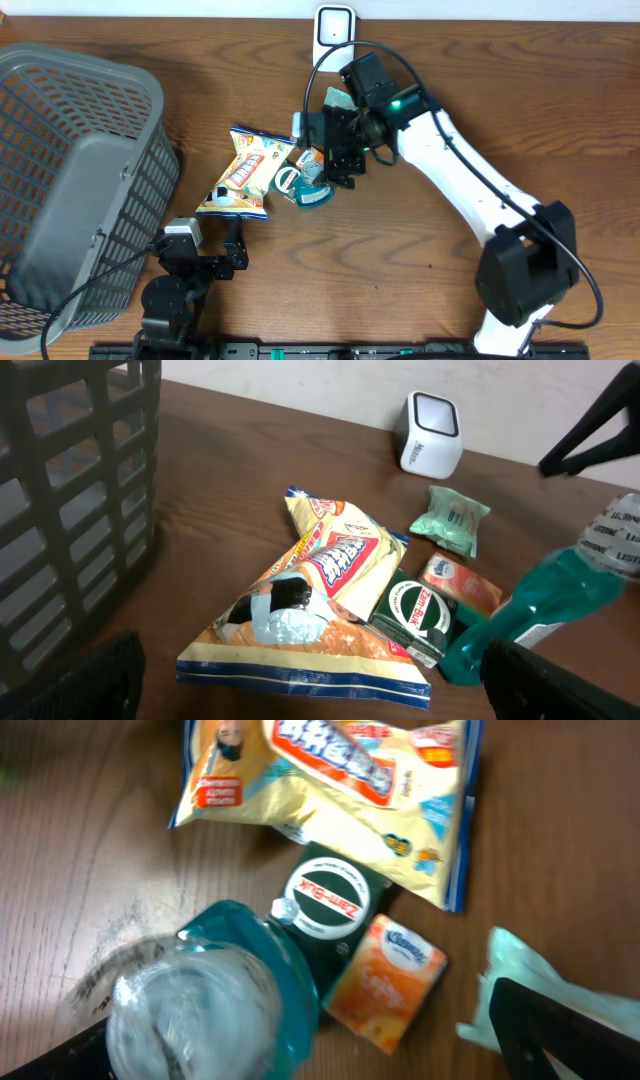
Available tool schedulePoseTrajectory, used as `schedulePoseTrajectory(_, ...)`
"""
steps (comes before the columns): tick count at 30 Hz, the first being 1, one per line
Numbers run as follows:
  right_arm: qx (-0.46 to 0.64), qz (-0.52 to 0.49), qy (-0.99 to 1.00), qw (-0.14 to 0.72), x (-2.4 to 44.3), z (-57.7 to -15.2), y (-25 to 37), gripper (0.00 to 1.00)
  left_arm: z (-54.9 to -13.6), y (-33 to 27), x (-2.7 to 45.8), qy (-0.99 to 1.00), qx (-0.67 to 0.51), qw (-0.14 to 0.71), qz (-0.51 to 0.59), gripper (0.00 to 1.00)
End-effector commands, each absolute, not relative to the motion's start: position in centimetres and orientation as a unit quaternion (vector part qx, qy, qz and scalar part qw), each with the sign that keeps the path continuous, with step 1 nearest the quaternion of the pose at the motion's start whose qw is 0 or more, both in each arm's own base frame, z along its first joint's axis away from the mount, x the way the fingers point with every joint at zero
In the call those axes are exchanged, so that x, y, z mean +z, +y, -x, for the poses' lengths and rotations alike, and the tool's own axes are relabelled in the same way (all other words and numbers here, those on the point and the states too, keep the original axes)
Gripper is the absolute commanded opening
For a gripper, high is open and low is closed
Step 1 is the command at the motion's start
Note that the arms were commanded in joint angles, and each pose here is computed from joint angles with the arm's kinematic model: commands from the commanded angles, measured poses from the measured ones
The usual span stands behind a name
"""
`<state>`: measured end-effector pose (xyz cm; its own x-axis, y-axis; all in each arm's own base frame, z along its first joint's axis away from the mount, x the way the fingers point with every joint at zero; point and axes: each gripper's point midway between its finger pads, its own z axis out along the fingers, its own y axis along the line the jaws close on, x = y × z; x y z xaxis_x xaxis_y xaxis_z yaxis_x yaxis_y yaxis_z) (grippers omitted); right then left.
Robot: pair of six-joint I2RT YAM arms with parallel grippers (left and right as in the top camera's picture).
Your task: Scan the item barcode
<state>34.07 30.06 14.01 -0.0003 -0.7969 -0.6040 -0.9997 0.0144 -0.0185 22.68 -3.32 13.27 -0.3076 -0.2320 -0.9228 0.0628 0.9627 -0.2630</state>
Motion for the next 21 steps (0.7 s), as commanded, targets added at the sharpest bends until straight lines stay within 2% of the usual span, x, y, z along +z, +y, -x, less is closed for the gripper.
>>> schedulePoseTrajectory(1, 0.251, 0.685, 0.642, 0.234, 13.8, -33.1, 31.1, 0.99, -22.5, -3.3, 12.1, 0.808, -0.127, 0.572, 0.055, 0.98)
schedulePoseTrajectory(7, 0.283, 0.686, 0.632, 0.225, 13.1, -32.3, 32.0, 0.99, -22.5, -3.3, 12.1, 0.808, -0.127, 0.572, 0.055, 0.98)
schedulePoseTrajectory(14, 0.292, 0.692, 0.635, 0.180, 9.3, -31.3, 33.1, 0.94, -22.5, -3.3, 12.1, 0.808, -0.127, 0.572, 0.055, 0.98)
schedulePoseTrajectory(15, 0.286, 0.695, 0.635, 0.177, 9.0, -31.1, 33.2, 0.90, -22.5, -3.3, 12.1, 0.808, -0.127, 0.572, 0.055, 0.98)
schedulePoseTrajectory(17, 0.277, 0.698, 0.636, 0.179, 8.9, -31.4, 33.1, 0.75, -22.5, -3.3, 12.1, 0.808, -0.127, 0.572, 0.055, 0.98)
schedulePoseTrajectory(21, 0.276, 0.698, 0.636, 0.180, 8.9, -31.5, 33.1, 0.51, -22.5, -3.3, 12.1, 0.808, -0.127, 0.572, 0.055, 0.98)
